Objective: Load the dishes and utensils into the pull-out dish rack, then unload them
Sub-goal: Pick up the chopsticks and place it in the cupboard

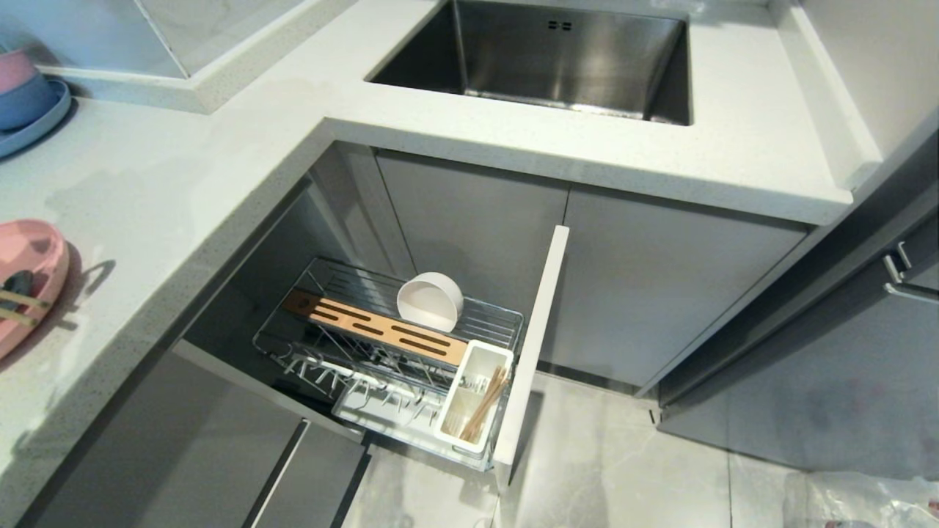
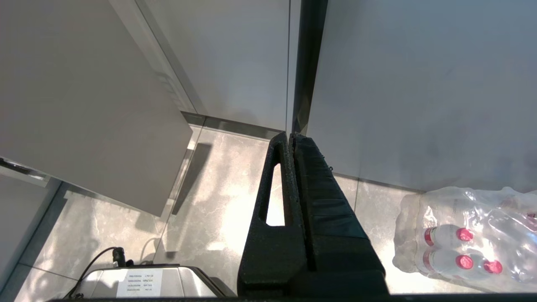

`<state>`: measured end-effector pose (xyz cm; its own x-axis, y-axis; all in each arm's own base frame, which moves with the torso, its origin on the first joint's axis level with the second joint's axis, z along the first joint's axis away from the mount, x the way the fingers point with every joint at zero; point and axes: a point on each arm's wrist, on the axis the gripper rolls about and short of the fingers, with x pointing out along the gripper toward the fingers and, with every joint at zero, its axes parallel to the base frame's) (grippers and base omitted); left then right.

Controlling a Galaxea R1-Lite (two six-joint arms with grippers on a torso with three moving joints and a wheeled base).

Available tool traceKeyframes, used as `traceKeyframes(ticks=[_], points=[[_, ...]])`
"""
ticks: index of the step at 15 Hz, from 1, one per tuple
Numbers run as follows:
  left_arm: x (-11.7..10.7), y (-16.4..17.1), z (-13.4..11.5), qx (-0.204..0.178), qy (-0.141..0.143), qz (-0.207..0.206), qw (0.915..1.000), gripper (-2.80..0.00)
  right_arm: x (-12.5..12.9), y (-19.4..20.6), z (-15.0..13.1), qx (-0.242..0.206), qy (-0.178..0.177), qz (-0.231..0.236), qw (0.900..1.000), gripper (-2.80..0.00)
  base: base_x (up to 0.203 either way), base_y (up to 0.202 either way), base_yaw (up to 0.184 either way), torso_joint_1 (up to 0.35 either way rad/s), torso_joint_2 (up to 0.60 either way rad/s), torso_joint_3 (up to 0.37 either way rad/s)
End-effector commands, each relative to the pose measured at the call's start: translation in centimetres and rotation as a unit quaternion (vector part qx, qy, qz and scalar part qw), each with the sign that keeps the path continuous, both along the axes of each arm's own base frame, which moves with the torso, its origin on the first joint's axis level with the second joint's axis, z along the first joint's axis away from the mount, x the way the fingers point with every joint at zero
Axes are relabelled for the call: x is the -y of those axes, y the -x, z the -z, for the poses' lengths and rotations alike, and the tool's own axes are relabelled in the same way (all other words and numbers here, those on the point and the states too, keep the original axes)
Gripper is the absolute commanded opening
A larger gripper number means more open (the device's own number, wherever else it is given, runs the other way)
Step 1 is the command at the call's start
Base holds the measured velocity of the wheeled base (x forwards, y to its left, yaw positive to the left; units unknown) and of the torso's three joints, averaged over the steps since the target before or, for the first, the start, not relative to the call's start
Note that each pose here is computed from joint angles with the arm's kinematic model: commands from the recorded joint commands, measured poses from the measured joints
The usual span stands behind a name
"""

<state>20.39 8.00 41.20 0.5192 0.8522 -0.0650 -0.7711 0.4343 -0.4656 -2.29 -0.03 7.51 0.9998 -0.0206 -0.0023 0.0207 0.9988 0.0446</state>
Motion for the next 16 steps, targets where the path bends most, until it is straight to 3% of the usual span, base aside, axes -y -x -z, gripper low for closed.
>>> traceKeyframes(ticks=[1, 3, 5, 10, 14, 16], points=[[-1.2, -0.6, 2.3, -0.075, 0.037, -0.008, 0.9964, -2.80, 0.0, 0.0, 0.0, -0.001, 0.000, 0.000, 1.000, -2.80, 0.000, 0.000, 0.000, 0.000, 0.00, 0.000], [-0.9, 1.2, 3.8, -0.142, 0.098, 0.023, 0.9848, -2.80, 0.0, 0.0, 0.0, -0.001, 0.000, 0.000, 1.000, -2.80, 0.000, 0.000, 0.000, 0.000, 0.00, 0.000], [0.0, 3.6, 4.1, -0.169, 0.137, 0.052, 0.9748, -2.80, 0.0, 0.0, 0.0, -0.001, 0.000, 0.000, 1.000, -2.80, 0.000, 0.000, 0.000, 0.000, 0.00, 0.000], [-0.2, 5.0, 4.3, -0.127, 0.178, 0.022, 0.9755, -2.80, 0.0, 0.0, 0.0, -0.001, 0.000, 0.000, 1.000, -2.80, 0.000, 0.000, 0.000, 0.000, 0.00, 0.000], [-1.4, 4.3, 5.9, -0.136, 0.224, 0.027, 0.9647, -2.80, 0.0, 0.0, 0.0, -0.001, 0.000, 0.000, 1.000, -2.80, 0.000, 0.000, 0.000, 0.000, 0.00, 0.000], [-1.6, 4.1, 6.2, -0.133, 0.249, 0.064, 0.9571, -2.80, 0.0, 0.0, 0.0, -0.001, 0.000, 0.000, 1.000, -2.80, 0.000, 0.000, 0.000, 0.000, 0.00, 0.000]])
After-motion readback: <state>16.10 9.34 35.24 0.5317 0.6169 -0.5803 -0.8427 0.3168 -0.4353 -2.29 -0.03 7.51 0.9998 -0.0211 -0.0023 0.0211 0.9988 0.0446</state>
